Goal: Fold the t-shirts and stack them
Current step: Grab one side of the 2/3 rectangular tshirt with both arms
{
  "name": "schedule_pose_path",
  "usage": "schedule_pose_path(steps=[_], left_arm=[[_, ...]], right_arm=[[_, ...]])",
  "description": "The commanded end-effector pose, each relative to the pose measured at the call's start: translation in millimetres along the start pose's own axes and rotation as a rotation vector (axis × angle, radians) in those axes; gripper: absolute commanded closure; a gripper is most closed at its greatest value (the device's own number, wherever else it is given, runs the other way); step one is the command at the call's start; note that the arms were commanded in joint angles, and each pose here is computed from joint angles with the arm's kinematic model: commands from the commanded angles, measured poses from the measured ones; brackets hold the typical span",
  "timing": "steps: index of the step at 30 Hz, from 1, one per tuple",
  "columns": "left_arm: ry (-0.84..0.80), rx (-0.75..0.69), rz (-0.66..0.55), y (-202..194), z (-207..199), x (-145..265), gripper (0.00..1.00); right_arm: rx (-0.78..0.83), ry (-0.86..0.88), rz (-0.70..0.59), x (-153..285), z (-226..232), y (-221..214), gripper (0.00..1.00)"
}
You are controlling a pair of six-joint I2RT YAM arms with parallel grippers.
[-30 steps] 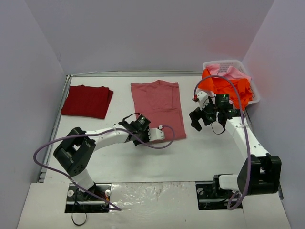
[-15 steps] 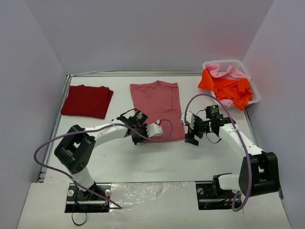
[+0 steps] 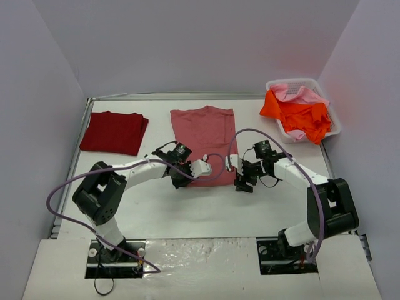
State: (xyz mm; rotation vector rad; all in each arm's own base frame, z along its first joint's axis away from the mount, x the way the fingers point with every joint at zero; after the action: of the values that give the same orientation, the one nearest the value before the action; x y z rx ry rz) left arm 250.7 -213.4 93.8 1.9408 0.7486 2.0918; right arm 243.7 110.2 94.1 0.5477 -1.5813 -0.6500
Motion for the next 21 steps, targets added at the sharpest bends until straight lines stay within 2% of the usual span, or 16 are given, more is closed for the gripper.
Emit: schedule_pose_path(steps=[1,7,10,12,13,20,21], left_arm=[[-0.018,0.027,-0.024,6.5,2.4,6.8,0.98],[-0.020,0.041,-0.029,5.2,4.1,8.0,0.98],[-0.023,0.042,-0.032,5.0,4.6,8.2,0.98],[-0.029,0.043,-0.031,4.7,4.3,8.2,0.98],[-0.033,0.042,-0.032,4.9,4.1,8.0,0.98],[-0.042,0.046,-0.033,4.4,4.7,8.9,0.98],[-0.042,0.046,-0.032,4.2,4.4,9.4,0.98]], right_arm=[[-0.010,0.039,0.025,-9.5,1.7,-5.8,0.38],[-0.053,0.069,0.078,-18.9,3.8,-19.6,0.40],[-0.069,0.074,0.100,-21.8,3.1,-24.4,0.45],[-0.088,0.075,0.117,-23.7,2.8,-27.2,0.56],[-0.091,0.067,0.130,-23.5,0.9,-28.2,0.65],[-0.139,0.036,0.157,-22.1,-5.1,-24.6,1.00],[-0.139,0.031,0.159,-21.2,-5.5,-24.2,1.00]])
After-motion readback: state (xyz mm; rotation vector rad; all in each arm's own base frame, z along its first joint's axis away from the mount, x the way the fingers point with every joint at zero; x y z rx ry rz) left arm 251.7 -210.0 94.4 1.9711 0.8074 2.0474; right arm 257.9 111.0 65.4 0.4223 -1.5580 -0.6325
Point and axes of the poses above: each gripper's point midway between its finger pads, its own x axis back along the fingers, its own z axis along the line the jaws close on, y = z × x, the point moved 7 cm from there along x, back along the fingers, and after that the axes turned 1 degree about -x, right-handed, at the moved point
